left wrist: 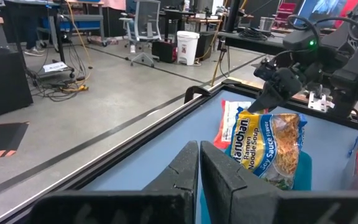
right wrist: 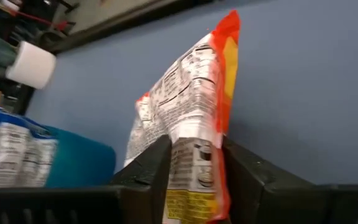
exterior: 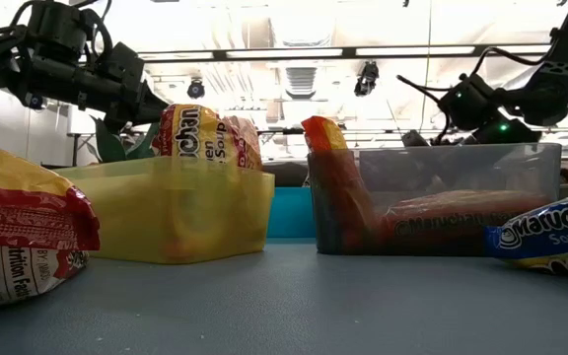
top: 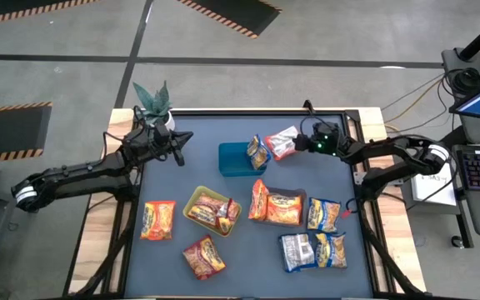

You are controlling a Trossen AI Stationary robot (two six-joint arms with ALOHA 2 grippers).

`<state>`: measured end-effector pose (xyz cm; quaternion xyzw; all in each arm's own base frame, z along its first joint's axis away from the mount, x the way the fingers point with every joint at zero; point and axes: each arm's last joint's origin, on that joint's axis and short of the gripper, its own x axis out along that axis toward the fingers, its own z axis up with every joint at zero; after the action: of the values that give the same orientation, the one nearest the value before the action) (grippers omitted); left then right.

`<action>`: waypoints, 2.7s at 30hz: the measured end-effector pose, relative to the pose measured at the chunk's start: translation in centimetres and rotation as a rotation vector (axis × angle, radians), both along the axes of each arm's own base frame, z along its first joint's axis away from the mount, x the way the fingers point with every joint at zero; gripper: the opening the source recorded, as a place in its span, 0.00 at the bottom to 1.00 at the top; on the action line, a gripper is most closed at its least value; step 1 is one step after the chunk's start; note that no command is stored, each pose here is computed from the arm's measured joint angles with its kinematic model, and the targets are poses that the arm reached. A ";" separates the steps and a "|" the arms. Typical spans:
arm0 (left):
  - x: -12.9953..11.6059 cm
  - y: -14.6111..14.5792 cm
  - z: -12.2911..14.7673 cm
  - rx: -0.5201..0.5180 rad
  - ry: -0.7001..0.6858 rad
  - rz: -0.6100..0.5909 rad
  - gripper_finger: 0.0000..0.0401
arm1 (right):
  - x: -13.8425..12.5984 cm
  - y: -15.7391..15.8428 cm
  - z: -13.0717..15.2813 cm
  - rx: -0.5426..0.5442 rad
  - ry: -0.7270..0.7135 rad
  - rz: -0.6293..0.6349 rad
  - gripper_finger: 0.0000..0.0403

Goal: Sort Maruchan noodles
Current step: Stack the orange noodle pack on top of the orange noodle pack in the black bin

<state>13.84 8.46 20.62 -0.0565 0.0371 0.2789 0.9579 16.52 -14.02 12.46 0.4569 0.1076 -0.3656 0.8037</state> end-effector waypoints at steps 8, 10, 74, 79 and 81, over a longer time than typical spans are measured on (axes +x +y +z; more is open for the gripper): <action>0.0 0.0 0.0 -0.003 -0.002 0.000 0.00 | 0.1 -0.1 0.4 -0.022 -0.033 0.005 0.16; 0.0 0.0 0.0 -0.003 -0.001 0.000 0.00 | 0.1 -0.1 0.4 -0.022 -0.034 0.006 0.15; 0.0 0.0 0.1 -0.016 -0.021 0.002 0.00 | 4.8 14.3 12.9 -0.266 0.186 0.836 0.14; 0.0 0.0 0.1 -0.019 -0.023 0.002 0.00 | 5.6 14.4 12.4 -0.245 0.178 0.868 0.14; 0.0 0.0 0.1 -0.020 -0.022 0.002 0.00 | 5.9 14.6 12.5 -0.242 0.139 0.921 0.14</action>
<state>13.85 8.46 20.69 -0.0692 0.0291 0.2789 0.9574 22.43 0.58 24.92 0.2394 0.3092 -0.0112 0.9203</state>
